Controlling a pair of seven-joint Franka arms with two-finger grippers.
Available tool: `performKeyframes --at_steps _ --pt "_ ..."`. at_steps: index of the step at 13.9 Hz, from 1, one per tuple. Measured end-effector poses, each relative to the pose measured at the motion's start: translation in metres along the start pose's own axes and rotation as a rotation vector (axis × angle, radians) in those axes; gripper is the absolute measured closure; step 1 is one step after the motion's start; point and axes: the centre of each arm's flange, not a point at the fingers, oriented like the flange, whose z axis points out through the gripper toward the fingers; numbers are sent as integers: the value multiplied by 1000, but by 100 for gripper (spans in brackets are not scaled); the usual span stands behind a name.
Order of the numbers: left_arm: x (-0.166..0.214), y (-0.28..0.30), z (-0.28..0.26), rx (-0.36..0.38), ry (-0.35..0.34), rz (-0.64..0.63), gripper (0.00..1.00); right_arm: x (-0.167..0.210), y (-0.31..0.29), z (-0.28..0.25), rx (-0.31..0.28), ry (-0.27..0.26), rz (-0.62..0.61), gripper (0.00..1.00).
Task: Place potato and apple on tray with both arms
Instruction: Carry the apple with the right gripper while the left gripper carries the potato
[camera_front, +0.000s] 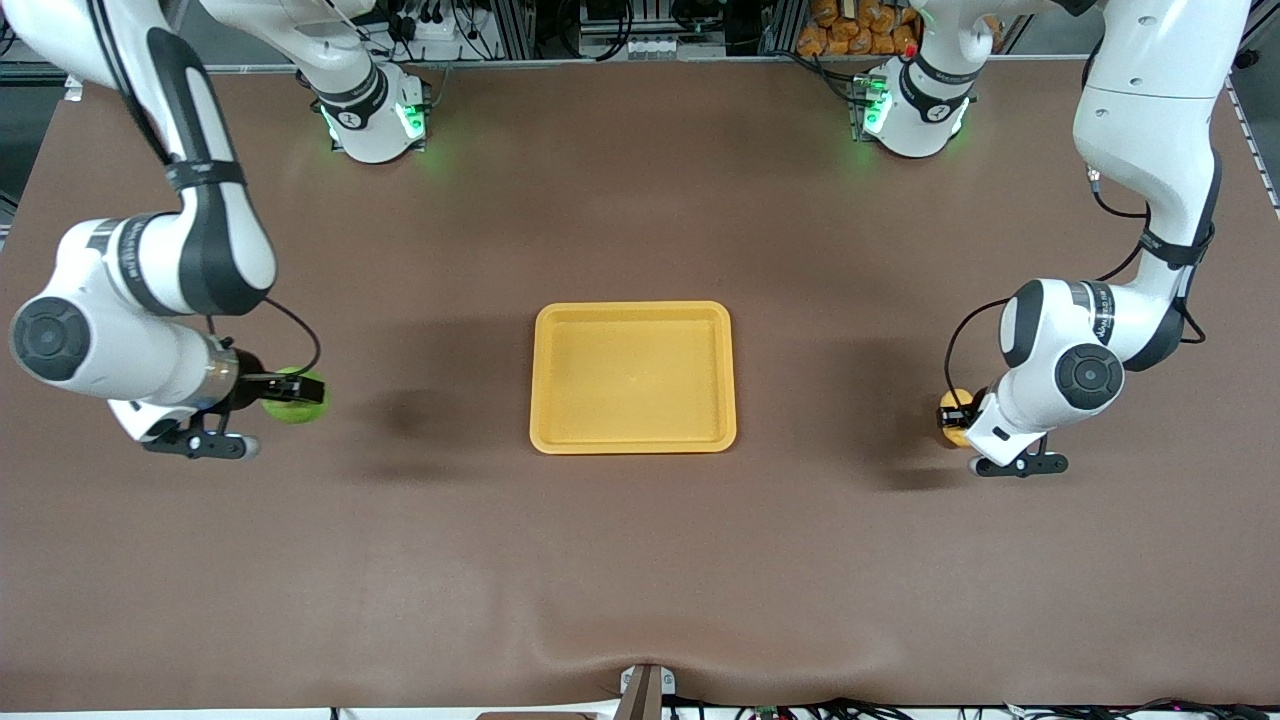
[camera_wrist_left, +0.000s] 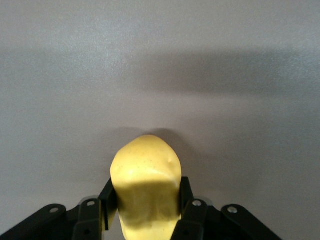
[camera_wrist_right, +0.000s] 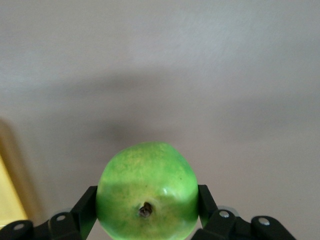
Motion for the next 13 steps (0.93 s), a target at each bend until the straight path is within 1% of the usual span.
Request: performKeyframes --at_steps 2,4,5,6,9,10,11,13 --pt "3 5 -9 -2 17 9 48 -15 -33 -3 10 -16 88 16" --pt "5 14 -20 -4 36 22 48 -31 -66 -2 3 -25 159 16" --pt "5 17 -25 -5 43 27 48 -41 -84 0 -3 -27 176 16" --pt "5 20 -30 -7 51 32 48 -50 -103 2 -8 -27 196 16" --pt "4 40 -50 -23 77 63 48 -82 -163 11 -17 -6 323 16" --pt "2 50 -56 -29 76 79 48 -94 -182 16 -24 -4 343 16" --pt "0 62 -63 -34 72 95 48 -105 -199 22 -32 -4 337 16" --pt "-3 84 -81 -40 49 123 48 -125 -232 37 -29 16 290 16"
